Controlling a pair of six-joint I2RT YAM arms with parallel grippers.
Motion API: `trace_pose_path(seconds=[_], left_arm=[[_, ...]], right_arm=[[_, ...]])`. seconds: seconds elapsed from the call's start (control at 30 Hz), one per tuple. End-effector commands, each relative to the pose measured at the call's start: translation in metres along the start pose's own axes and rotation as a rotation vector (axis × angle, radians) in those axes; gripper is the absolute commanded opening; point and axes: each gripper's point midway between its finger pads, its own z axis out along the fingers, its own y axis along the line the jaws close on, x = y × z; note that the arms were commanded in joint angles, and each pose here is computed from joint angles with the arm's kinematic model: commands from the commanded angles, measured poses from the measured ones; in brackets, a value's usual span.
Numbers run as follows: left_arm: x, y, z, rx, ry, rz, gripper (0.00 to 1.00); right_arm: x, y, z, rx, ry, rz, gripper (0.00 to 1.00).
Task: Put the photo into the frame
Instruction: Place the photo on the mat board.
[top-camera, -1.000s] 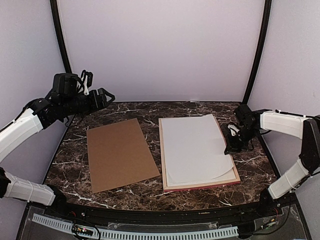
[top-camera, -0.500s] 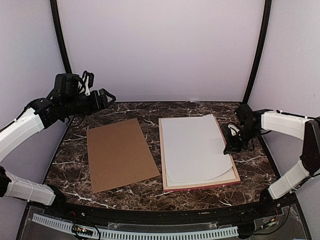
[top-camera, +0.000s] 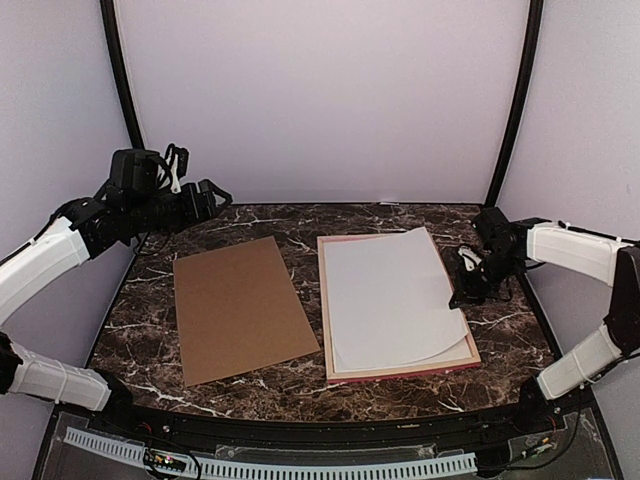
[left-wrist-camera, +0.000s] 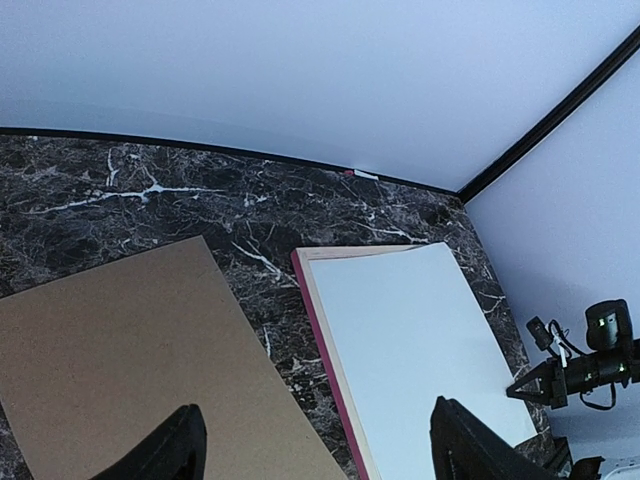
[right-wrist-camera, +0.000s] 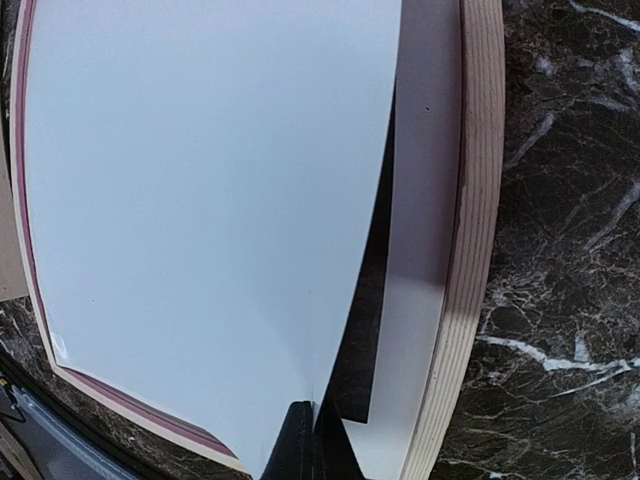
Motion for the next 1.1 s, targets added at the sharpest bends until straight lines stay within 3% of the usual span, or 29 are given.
trace_pose_path(seconds=[0.0, 0.3, 0.53, 1.07], left_arm=[[-0.001, -0.002, -0.003, 0.014, -0.016, -0.002, 0.8], [-0.001, -0.003, -0.002, 0.017, -0.014, -0.001, 0.8], [-0.001, -0.002, -0.003, 0.011, -0.016, 0.005, 0.8], [0.002, 0.003, -0.001, -0.006, -0.01, 0.013, 0.8]], right_arm=[[0.005, -0.003, -0.002, 0.006, 0.003, 0.013, 0.0], [0.003, -0.005, 0.01, 0.0, 0.003, 0.036, 0.05], [0.001, -0.007, 0.014, 0.008, 0.001, 0.044, 0.19], [-0.002, -0.023, 0.01, 0.104, -0.021, 0.063, 0.39]])
